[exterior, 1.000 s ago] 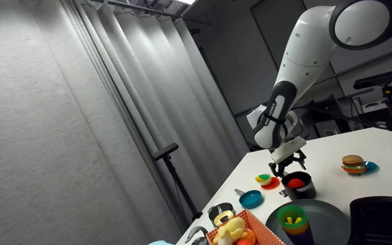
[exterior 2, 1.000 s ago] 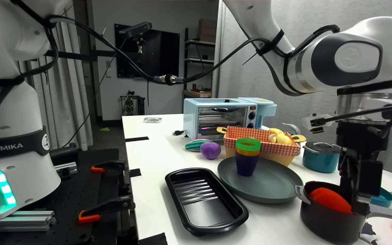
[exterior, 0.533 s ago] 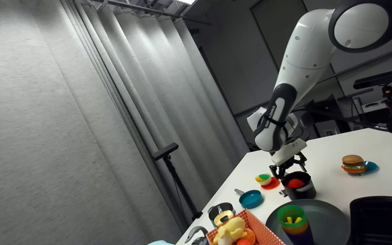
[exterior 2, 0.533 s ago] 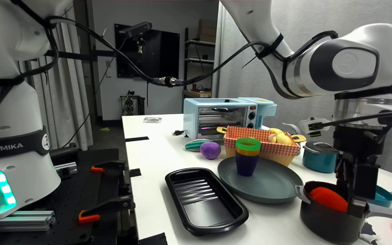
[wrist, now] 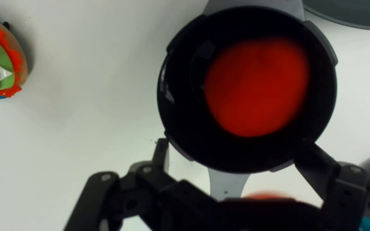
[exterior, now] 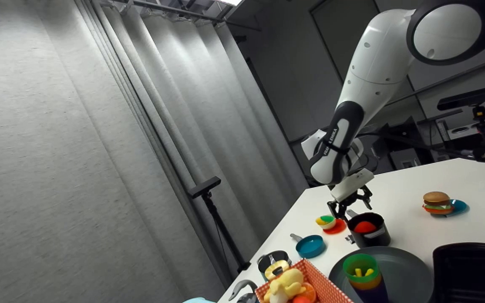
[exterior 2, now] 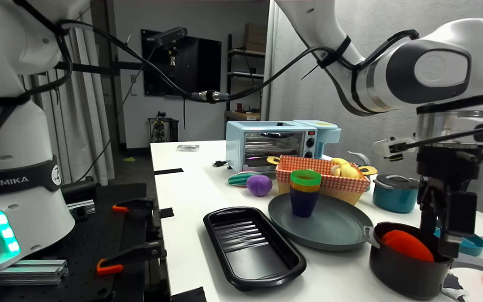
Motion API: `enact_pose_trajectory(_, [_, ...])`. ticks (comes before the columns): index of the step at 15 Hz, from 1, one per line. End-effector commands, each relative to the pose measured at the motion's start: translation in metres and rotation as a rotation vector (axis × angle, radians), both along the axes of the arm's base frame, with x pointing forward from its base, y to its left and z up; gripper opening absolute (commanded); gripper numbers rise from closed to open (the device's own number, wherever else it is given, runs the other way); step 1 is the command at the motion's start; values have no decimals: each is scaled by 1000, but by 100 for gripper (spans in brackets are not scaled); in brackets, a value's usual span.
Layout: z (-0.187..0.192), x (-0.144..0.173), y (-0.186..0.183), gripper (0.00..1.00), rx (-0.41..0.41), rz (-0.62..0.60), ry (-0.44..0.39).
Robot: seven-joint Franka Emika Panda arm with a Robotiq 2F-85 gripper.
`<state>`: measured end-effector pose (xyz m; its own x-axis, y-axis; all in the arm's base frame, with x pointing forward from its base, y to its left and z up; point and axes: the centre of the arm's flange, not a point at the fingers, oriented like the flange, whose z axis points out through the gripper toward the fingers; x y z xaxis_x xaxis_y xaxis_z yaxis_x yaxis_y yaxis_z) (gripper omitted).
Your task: Get the red object from the black pot and place it on the grey plate
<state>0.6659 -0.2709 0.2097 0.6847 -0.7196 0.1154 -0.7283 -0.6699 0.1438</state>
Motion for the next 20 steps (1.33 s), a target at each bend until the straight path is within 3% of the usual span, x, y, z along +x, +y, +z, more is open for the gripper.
enact_pose_trajectory(1, [-2,11,7,90,-1,31,0])
enact_pose_trajectory(2, [-2,12,8,89,2,34,0])
enact_pose_trajectory(3, [-2,13,10,79,3,35,0])
enact_pose_trajectory(6, [-2,14,13,76,3,41,-2])
enact_pose_trajectory(7, [-3,14,14,83,4,41,-1])
enact_pose_trajectory(9, [-6,12,15,86,12,36,3])
enact_pose_trajectory(18, [-39,-22,25,86,64,12,59])
enact_pose_trajectory(19, [-41,-25,25,83,65,10,64])
enact_pose_trajectory(20, [-37,-25,24,60,63,9,59])
